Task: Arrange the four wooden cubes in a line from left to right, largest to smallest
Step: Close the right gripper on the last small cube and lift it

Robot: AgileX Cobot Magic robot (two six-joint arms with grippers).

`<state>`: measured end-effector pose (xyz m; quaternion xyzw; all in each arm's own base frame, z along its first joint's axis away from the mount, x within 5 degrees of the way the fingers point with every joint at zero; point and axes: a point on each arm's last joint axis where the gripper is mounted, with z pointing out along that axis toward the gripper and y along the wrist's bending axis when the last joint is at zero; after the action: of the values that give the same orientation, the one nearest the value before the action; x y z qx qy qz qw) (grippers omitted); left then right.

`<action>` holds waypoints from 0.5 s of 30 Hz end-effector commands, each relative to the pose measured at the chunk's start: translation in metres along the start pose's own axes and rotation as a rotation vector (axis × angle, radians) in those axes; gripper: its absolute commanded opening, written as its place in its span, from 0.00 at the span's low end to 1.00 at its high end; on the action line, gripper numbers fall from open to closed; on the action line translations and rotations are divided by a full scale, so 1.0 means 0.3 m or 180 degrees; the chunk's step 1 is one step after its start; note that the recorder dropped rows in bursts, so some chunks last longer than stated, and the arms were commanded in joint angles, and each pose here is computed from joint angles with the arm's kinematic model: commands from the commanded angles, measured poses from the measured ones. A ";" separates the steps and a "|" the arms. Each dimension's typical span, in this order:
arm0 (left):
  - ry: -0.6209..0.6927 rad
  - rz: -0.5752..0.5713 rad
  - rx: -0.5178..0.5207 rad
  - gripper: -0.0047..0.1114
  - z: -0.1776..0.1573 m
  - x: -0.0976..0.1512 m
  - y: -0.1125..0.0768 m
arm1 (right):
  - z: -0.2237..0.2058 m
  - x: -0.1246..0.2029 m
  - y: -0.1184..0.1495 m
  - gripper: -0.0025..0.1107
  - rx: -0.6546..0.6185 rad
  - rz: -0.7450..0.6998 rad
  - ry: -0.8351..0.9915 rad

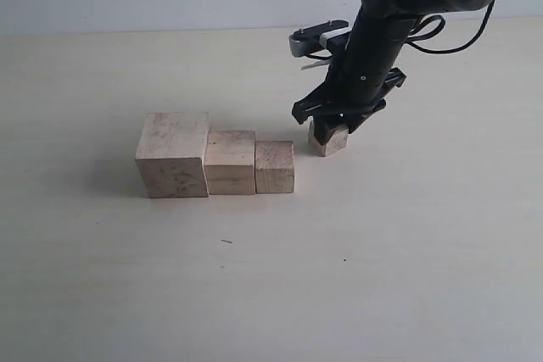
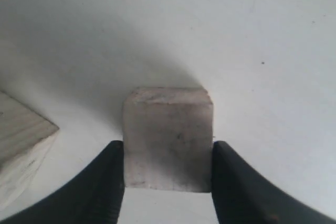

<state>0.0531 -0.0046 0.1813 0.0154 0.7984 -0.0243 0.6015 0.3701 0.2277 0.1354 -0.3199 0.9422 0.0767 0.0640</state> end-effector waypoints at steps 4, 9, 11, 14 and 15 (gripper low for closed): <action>-0.0043 0.0011 0.0008 0.04 0.000 0.000 0.000 | -0.002 0.001 -0.005 0.17 0.0030 -0.0009 -0.0008; -0.0043 0.0011 0.0008 0.04 0.000 0.000 0.000 | -0.028 0.020 -0.005 0.02 0.0056 -0.0177 0.0172; -0.0043 0.0011 0.0008 0.04 0.000 0.000 0.000 | -0.075 0.022 0.002 0.02 0.0051 -0.0381 0.0142; -0.0043 0.0011 0.0008 0.04 0.000 0.000 0.000 | -0.173 0.024 0.015 0.02 0.0071 -0.0971 0.0010; -0.0043 0.0011 0.0008 0.04 0.000 0.000 0.000 | -0.208 0.030 0.021 0.02 0.0062 -0.1238 0.0007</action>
<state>0.0531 -0.0046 0.1813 0.0154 0.7984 -0.0243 0.6015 0.3617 0.2211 0.1648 -0.4124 0.9070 0.0607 0.0597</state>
